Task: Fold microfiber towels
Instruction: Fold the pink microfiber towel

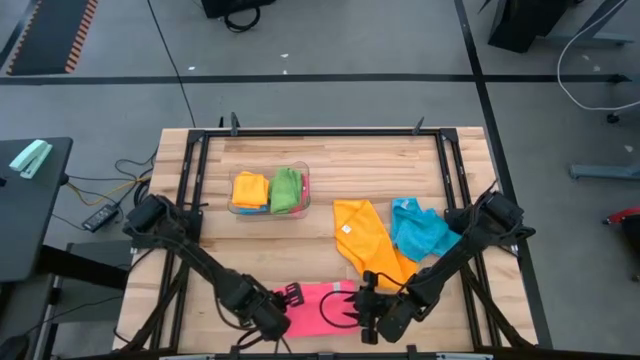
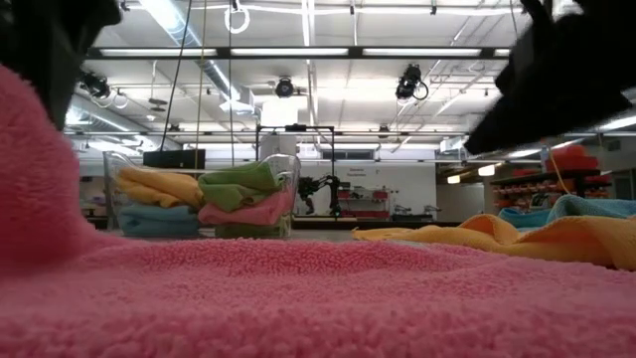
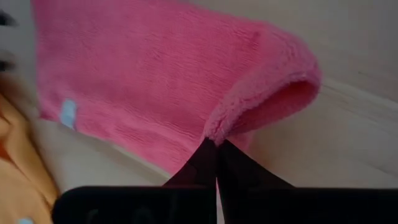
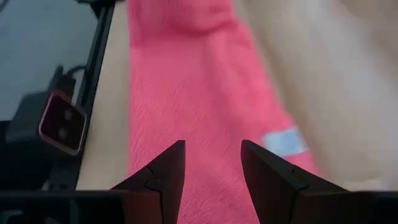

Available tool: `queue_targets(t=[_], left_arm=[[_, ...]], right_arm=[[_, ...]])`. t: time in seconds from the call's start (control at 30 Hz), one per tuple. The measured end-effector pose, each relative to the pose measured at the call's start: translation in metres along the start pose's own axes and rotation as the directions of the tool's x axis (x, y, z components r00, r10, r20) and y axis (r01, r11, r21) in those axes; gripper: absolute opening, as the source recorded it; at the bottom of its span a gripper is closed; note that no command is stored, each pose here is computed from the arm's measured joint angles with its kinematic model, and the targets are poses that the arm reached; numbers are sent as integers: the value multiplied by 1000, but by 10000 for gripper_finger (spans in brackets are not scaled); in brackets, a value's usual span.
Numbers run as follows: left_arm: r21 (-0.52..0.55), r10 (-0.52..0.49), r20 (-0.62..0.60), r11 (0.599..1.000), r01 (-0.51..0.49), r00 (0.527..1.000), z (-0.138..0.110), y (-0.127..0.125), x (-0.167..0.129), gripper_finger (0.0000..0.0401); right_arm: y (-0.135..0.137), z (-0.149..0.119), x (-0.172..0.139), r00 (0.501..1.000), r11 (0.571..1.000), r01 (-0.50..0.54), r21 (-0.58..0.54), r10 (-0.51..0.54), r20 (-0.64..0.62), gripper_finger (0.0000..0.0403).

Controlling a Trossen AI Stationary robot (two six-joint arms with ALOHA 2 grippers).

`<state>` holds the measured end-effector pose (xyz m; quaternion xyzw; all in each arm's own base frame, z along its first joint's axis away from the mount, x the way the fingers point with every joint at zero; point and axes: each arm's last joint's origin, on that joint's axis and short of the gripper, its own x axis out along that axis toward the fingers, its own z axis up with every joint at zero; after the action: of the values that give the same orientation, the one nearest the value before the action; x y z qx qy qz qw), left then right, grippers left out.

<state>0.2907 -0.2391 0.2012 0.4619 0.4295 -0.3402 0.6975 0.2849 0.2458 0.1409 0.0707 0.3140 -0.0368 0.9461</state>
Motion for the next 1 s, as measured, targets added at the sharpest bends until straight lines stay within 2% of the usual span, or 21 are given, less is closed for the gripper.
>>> queue_targets(t=[0.13,0.27,0.57,0.73,1.0], left_arm=[[42,30,31,999,-32,999,-1,9,2,14],[59,63,64,996,-67,996,-1,18,7,7],[101,91,12,991,-92,996,-4,23,45,16],[110,129,-1,986,-129,992,-4,26,49,6],[98,210,45,972,-214,977,2,32,48,18]], right_arm=[[-2,-16,15,998,1000,12,25,-11,-65,164],[-5,-24,18,994,998,44,46,-39,-106,164],[-7,-26,19,990,998,49,34,-44,-135,165],[-11,-25,21,988,998,54,27,-50,-145,164],[-14,-24,23,986,998,57,10,-55,-155,164]])
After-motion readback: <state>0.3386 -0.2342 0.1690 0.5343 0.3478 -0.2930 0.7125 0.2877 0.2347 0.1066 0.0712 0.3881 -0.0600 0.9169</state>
